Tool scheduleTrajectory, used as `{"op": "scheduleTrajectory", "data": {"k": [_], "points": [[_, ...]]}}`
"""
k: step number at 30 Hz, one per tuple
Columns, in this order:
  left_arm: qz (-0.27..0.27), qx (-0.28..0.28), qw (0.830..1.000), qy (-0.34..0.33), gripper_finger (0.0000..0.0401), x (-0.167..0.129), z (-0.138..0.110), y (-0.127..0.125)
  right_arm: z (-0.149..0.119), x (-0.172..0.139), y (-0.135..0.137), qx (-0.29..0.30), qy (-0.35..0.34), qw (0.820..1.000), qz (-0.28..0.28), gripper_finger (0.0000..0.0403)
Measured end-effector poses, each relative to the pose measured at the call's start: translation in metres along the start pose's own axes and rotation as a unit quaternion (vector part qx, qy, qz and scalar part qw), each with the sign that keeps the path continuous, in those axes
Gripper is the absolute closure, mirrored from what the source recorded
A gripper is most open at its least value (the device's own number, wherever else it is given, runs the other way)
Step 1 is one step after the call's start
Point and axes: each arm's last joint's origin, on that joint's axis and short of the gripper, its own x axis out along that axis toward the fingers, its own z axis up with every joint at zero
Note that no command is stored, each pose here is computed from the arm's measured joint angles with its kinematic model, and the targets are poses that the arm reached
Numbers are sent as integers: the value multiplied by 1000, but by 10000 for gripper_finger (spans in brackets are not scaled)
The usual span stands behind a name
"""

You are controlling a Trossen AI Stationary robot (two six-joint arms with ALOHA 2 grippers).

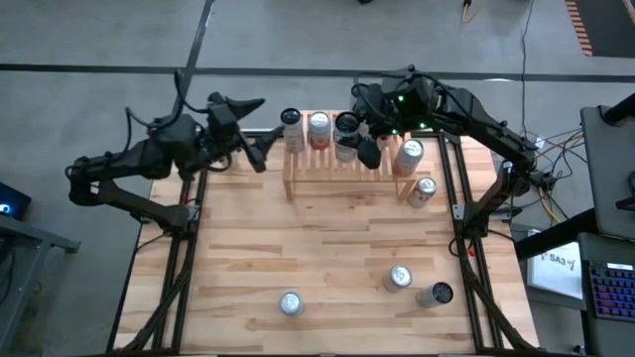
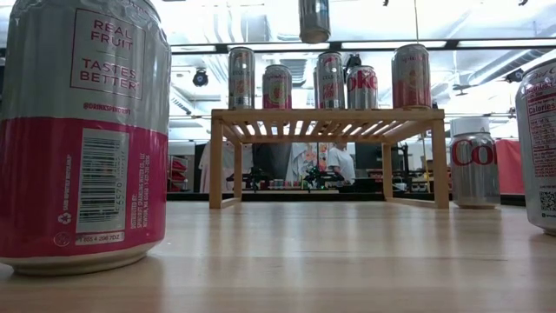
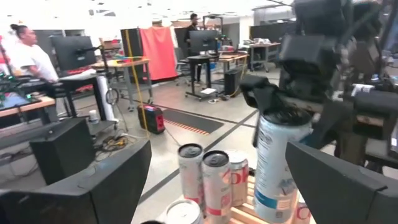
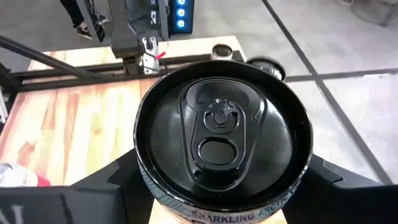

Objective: Place canned beverage on shelf
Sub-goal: Put the blue soda can on the shelf

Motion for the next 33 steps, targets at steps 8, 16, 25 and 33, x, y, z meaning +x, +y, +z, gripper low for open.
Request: {"op": "scheduleTrajectory", "data": {"k": [8, 16, 25, 33], "points": [[4, -5, 1000, 6, 44, -10, 2, 7, -30, 13, 6, 23, -30, 999, 4, 157], [22, 10, 1000, 17, 44, -2, -3, 3, -73, 47, 5, 57, -39, 997, -38, 157], [30, 18, 999, 28, 44, 6, -8, -3, -95, 63, 4, 60, -34, 995, -65, 157], [48, 21, 998, 32, 44, 9, -10, -4, -101, 69, 3, 64, -21, 994, -85, 157]]}}
